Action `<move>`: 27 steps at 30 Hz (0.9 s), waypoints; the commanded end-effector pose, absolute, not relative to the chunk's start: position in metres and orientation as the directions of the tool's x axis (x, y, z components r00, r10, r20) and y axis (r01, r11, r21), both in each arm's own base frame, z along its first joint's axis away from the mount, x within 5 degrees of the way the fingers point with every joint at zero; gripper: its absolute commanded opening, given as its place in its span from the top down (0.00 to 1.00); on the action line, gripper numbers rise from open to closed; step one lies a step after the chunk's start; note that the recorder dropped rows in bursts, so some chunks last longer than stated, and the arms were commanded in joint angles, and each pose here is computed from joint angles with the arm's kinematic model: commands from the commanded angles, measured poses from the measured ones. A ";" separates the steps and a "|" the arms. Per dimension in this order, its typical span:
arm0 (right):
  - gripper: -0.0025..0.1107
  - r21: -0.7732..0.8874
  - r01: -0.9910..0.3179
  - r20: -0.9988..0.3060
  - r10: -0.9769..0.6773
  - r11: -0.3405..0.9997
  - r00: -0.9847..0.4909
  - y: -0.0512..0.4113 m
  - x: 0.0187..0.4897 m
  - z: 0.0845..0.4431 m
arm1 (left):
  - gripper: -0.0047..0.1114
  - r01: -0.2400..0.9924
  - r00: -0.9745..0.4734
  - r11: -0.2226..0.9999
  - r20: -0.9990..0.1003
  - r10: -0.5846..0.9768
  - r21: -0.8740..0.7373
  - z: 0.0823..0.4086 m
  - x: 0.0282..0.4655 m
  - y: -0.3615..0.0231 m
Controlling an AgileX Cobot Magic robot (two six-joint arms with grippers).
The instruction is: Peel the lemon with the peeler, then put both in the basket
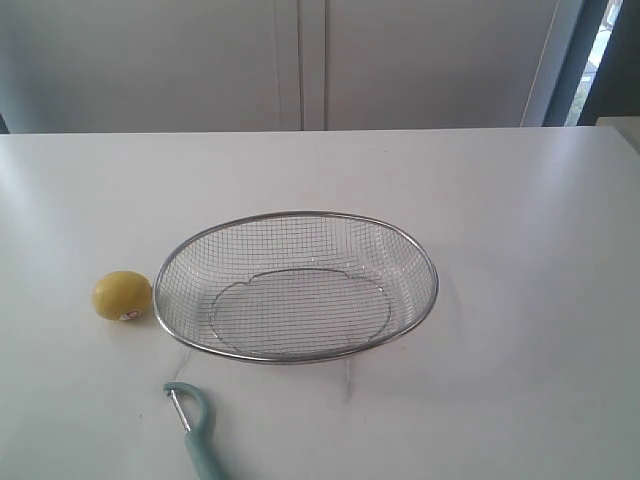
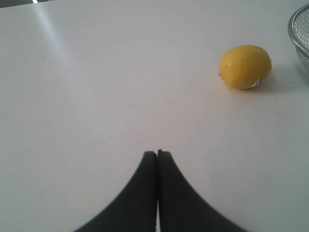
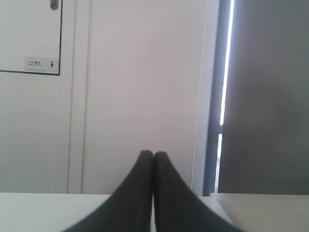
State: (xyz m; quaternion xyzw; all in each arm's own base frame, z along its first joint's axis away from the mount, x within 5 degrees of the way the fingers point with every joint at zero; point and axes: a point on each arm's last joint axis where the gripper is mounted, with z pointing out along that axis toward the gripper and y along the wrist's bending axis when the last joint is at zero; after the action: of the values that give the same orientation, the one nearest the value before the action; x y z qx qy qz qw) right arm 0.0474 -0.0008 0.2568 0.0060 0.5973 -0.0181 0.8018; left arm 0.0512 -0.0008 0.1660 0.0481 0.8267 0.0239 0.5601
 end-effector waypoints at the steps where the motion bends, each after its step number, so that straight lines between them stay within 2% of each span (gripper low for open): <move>1: 0.98 0.026 0.046 -0.969 0.014 0.999 0.246 -0.002 0.043 0.269 | 0.96 0.051 -0.365 0.995 -0.926 0.100 0.087 0.165 0.051 -0.001; 17: 0.98 0.065 0.129 -0.981 0.087 0.990 -0.174 -0.010 0.079 0.317 | 0.96 0.051 -0.365 0.995 -0.926 0.100 0.087 0.165 0.051 -0.001; 27: 0.98 0.053 0.139 -0.944 0.095 0.989 -0.316 -0.012 0.112 0.312 | 0.96 0.051 -0.365 0.995 -0.926 0.100 0.087 0.165 0.051 -0.001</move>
State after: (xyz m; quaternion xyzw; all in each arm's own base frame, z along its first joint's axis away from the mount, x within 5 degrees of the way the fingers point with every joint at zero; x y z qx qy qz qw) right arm 0.1056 -0.0113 0.3129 0.0696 0.8025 -0.0188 0.5923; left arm 0.0512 -0.0008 0.1660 0.0481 0.8267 0.0239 0.5601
